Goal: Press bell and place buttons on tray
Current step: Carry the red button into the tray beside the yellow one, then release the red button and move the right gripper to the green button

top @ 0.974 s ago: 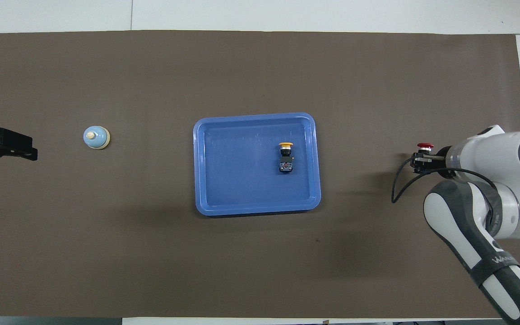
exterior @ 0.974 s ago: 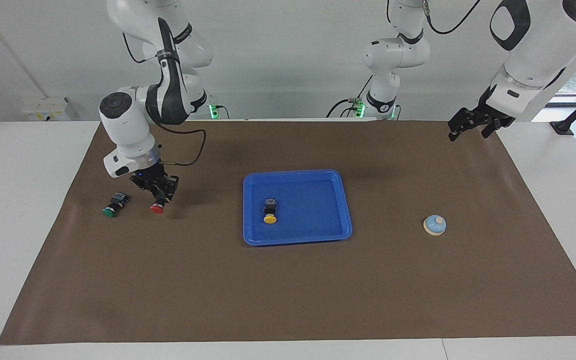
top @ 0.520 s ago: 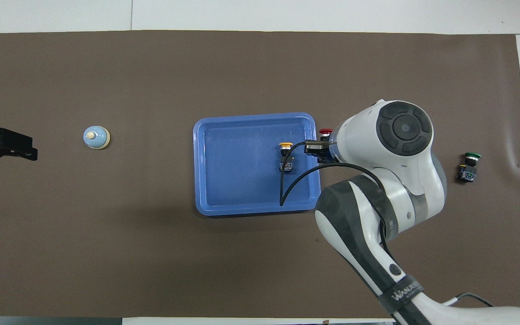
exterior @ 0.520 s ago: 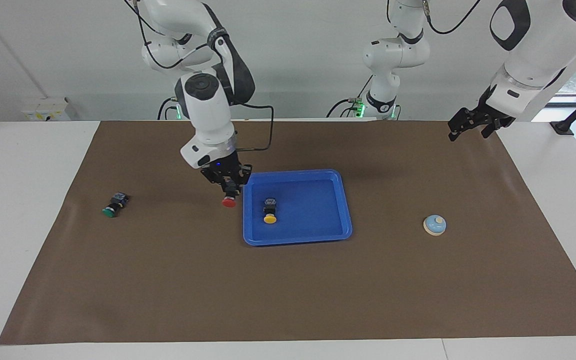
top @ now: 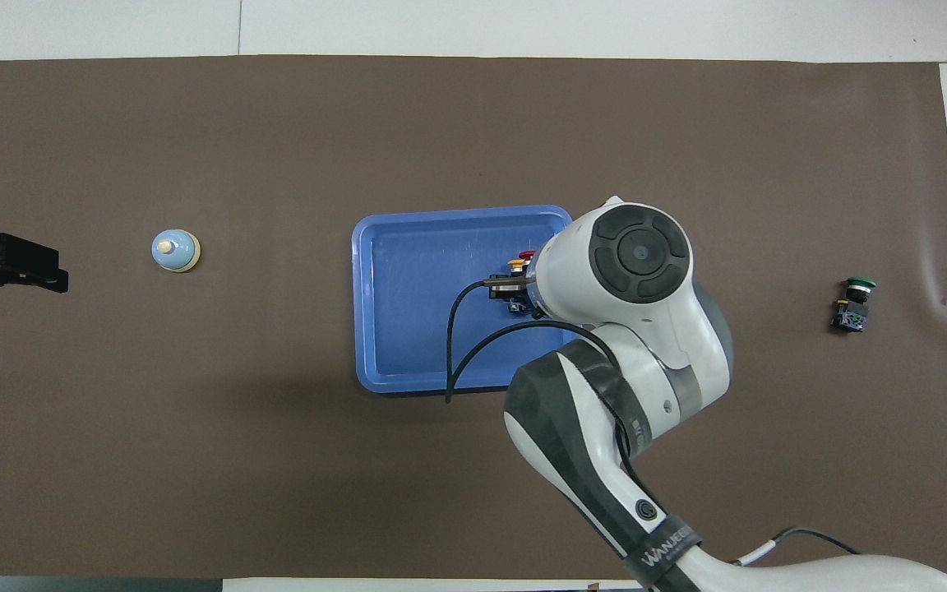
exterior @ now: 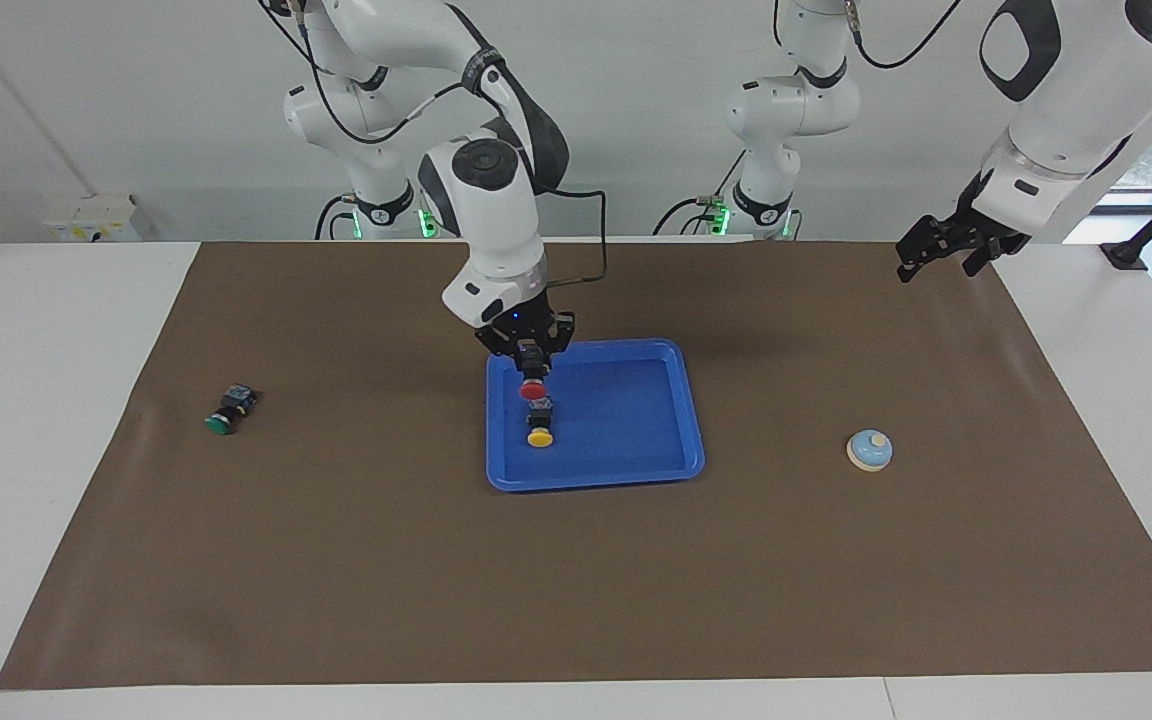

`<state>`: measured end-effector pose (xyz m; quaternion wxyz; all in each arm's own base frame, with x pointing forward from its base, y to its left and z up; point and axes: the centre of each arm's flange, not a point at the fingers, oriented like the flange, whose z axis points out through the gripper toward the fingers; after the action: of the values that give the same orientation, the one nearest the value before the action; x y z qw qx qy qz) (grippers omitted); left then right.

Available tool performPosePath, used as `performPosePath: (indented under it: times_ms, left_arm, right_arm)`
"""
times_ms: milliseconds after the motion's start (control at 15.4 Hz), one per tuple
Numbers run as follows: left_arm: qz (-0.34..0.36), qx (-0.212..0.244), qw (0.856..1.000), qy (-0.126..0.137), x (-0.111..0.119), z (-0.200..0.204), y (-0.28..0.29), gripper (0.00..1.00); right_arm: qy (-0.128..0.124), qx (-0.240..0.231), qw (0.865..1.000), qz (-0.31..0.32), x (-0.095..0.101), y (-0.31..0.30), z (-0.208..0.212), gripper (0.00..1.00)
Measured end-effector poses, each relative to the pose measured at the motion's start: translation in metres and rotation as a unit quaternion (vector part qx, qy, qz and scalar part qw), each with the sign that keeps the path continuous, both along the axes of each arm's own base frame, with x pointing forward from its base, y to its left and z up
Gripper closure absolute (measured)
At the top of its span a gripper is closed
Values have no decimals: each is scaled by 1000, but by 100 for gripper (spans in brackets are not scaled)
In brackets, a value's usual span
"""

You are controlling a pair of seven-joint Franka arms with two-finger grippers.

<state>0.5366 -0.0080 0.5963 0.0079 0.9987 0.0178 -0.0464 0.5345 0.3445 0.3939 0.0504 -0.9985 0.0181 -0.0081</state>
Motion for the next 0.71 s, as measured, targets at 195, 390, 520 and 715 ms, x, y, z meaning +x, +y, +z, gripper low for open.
performPosePath:
  times_ms: [195, 390, 520, 715]
  left_arm:
    - [0, 0, 1000, 0, 0, 0, 0, 0]
    - [0, 0, 1000, 0, 0, 0, 0, 0]
    - [0, 0, 1000, 0, 0, 0, 0, 0]
    - [0, 0, 1000, 0, 0, 0, 0, 0]
  right_arm:
    - [-3, 5, 1000, 3, 11, 24, -33, 59]
    - [-7, 3, 1000, 9, 15, 34, -69, 59]
    - [-11, 2, 1000, 15, 15, 38, -84, 59]
    - [-12, -1, 1000, 15, 16, 37, -88, 59]
